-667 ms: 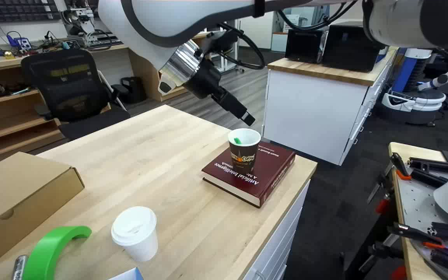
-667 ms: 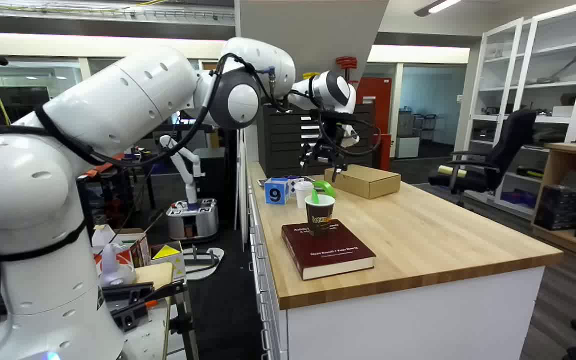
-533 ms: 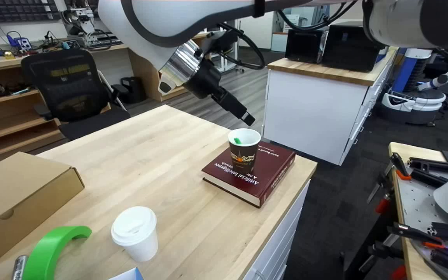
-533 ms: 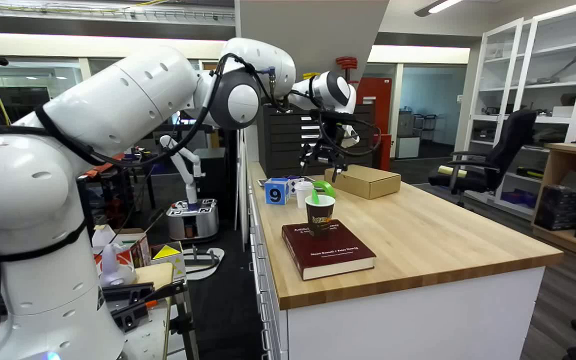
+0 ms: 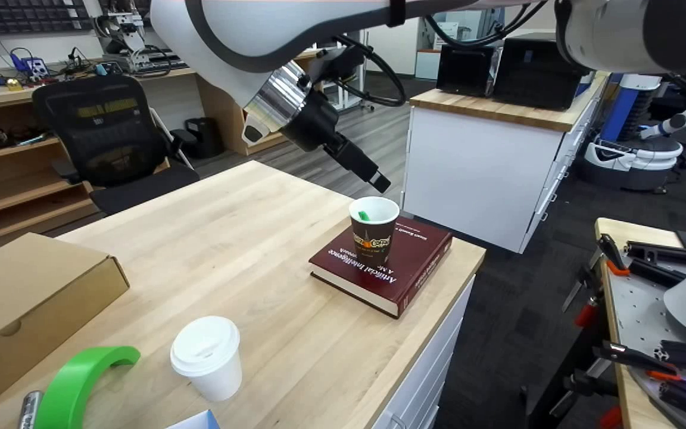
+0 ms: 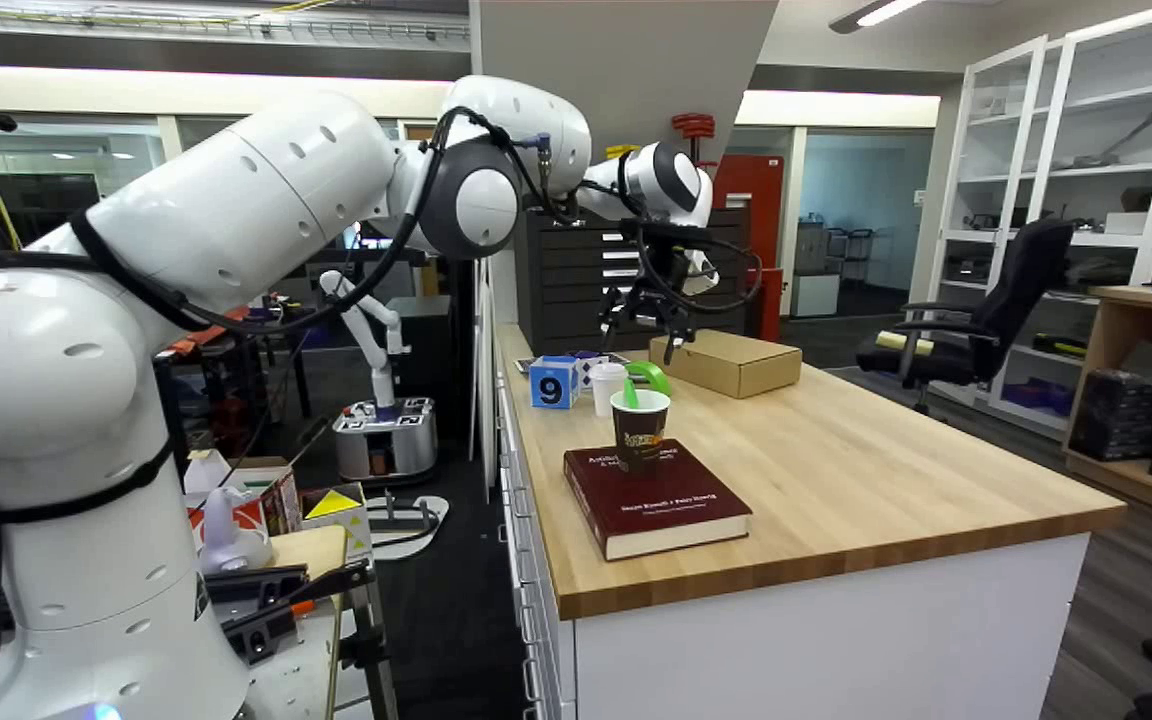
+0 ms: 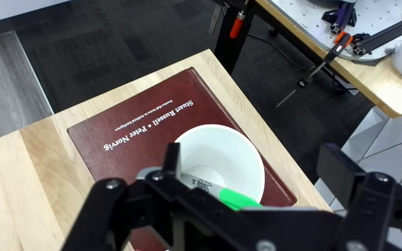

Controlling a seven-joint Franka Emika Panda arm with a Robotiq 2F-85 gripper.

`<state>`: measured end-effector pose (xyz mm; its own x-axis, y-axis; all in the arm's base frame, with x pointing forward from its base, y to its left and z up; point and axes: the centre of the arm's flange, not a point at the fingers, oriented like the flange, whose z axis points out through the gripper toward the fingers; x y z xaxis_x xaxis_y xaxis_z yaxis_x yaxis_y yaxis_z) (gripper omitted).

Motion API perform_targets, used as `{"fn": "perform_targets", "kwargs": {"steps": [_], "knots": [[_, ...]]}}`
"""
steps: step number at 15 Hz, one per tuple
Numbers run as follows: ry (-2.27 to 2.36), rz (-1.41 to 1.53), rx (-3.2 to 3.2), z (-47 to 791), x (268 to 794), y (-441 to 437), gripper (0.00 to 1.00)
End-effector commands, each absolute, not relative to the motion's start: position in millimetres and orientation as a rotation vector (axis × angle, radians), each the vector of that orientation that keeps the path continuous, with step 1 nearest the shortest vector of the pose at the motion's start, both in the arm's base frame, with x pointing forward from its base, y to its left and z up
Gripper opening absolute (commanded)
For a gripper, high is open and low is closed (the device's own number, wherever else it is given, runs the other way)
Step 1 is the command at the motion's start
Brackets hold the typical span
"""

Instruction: Take the green pen out of the brown coffee cup

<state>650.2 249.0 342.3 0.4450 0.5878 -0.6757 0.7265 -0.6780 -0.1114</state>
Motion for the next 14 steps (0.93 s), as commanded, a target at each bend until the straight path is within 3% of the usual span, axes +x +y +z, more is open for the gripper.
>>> {"fn": "perform_targets", "kwargs": {"steps": [1, 14], "knots": [[1.152, -1.051, 2.499, 342, 650, 249, 1.00], [1.141, -0.982, 2.527, 355, 649, 267, 1.00]]}}
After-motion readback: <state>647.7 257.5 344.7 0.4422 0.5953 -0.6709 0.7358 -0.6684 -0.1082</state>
